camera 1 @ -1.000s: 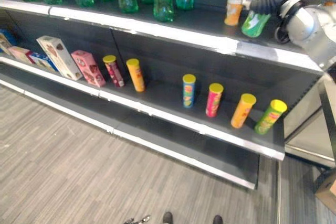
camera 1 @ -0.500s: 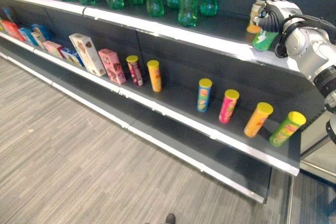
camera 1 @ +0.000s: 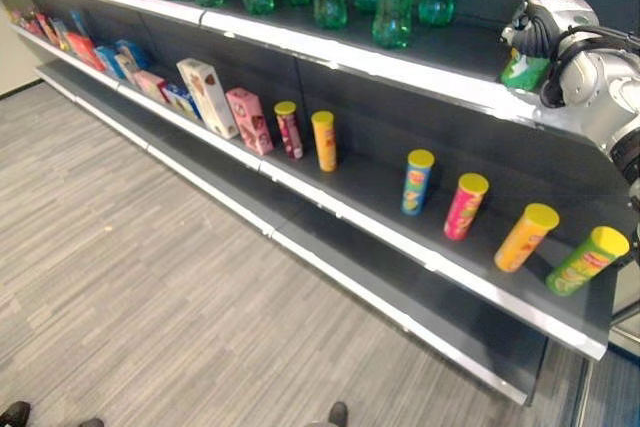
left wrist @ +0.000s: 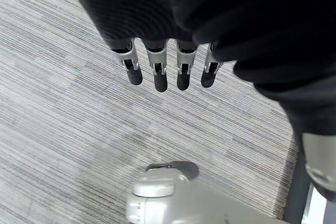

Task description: Put the goods on the table back onto the shelves and tidy them up.

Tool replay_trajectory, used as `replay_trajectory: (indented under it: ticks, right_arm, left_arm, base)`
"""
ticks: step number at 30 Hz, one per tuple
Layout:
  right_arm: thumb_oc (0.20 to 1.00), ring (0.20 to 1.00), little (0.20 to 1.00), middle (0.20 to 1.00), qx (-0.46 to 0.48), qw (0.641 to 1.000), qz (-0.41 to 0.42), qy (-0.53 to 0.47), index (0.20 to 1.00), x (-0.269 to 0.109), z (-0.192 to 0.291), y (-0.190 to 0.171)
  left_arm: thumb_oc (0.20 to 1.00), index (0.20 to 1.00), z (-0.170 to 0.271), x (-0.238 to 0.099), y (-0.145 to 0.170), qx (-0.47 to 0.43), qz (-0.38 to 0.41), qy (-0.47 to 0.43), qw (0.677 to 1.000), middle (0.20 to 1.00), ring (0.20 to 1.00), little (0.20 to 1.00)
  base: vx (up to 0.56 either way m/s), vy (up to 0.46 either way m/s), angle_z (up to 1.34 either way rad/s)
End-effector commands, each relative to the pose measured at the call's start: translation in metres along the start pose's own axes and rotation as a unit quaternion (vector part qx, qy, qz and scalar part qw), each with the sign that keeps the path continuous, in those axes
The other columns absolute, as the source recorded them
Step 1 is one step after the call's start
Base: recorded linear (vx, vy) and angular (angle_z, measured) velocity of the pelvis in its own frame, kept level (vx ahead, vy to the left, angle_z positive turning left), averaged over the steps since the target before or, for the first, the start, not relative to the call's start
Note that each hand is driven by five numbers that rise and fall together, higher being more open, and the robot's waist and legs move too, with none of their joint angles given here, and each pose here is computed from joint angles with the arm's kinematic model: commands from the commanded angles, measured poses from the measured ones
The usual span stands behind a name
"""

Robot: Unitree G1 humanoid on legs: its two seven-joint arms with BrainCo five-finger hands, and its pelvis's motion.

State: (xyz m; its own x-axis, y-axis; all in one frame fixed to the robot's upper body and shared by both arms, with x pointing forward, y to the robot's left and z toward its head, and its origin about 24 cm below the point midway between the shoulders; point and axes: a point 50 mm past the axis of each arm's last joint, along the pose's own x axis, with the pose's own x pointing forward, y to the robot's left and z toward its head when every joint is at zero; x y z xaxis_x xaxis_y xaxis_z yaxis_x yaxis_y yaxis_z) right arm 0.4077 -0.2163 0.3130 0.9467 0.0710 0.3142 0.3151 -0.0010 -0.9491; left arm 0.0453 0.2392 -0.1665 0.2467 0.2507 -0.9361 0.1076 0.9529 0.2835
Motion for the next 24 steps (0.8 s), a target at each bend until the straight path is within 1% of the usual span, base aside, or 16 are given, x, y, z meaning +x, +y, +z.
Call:
replay_trajectory:
  ticks: [1,9,10,11,17,20,21,24]
  right_arm:
    - [0.2,0.2,0.2,0.2,-0.041,0.998,-0.033,-0.02,0.2,0.009,0.015,-0.03]
    - [0.2,0.2,0.2,0.2,-0.061,0.997,-0.023,-0.041,0.2,0.009,0.025,-0.028]
    - [0.253,0.253,0.253,0.253,-0.061,0.997,-0.023,-0.041,0.253,0.009,0.025,-0.029]
    - [1.0,1.0,1.0,1.0,-0.061,0.997,-0.023,-0.044,1.0,0.009,0.026,-0.029]
    - [1.0,1.0,1.0,1.0,-0.05,0.996,-0.044,-0.064,1.0,0.009,0.035,-0.039]
    - [1.0,1.0,1.0,1.0,-0.044,0.988,-0.1,-0.104,1.0,0.004,0.049,-0.072]
    - [1.0,1.0,1.0,1.0,-0.045,0.989,-0.1,-0.104,1.0,0.004,0.049,-0.072]
    - [1.0,1.0,1.0,1.0,-0.034,0.979,-0.151,-0.132,1.0,-0.004,0.056,-0.1]
  left_arm:
    - [1.0,1.0,0.02,0.003,0.027,0.042,0.031,-0.021,0.998,1.0,1.0,1.0]
    - [1.0,1.0,0.019,0.003,0.029,0.04,0.037,-0.02,0.998,1.0,1.0,1.0]
    - [1.0,1.0,0.018,0.003,0.029,0.04,0.037,-0.019,0.998,1.0,1.0,1.0]
    - [1.0,1.0,0.017,0.003,0.029,0.039,0.038,-0.018,0.998,1.0,1.0,1.0]
    - [1.0,1.0,0.013,0.002,0.03,0.04,0.039,-0.011,0.998,1.0,1.0,1.0]
    - [1.0,1.0,0.013,0.002,0.033,0.039,0.044,-0.011,0.998,1.0,1.0,1.0]
    - [1.0,1.0,0.013,0.002,0.033,0.04,0.044,-0.011,0.998,1.0,1.0,1.0]
    - [1.0,1.0,0.009,0.002,0.035,0.039,0.05,-0.004,0.998,1.0,1.0,1.0]
  base:
    - [0.0,0.0,0.0]
    - [0.0,0.0,0.0]
    - [0.0,0.0,0.0]
    - [0.0,0.0,0.0]
    - [0.0,0.01,-0.01]
    - [0.0,0.043,-0.03]
    - [0.0,0.036,-0.02]
    - [-0.01,0.03,-0.01]
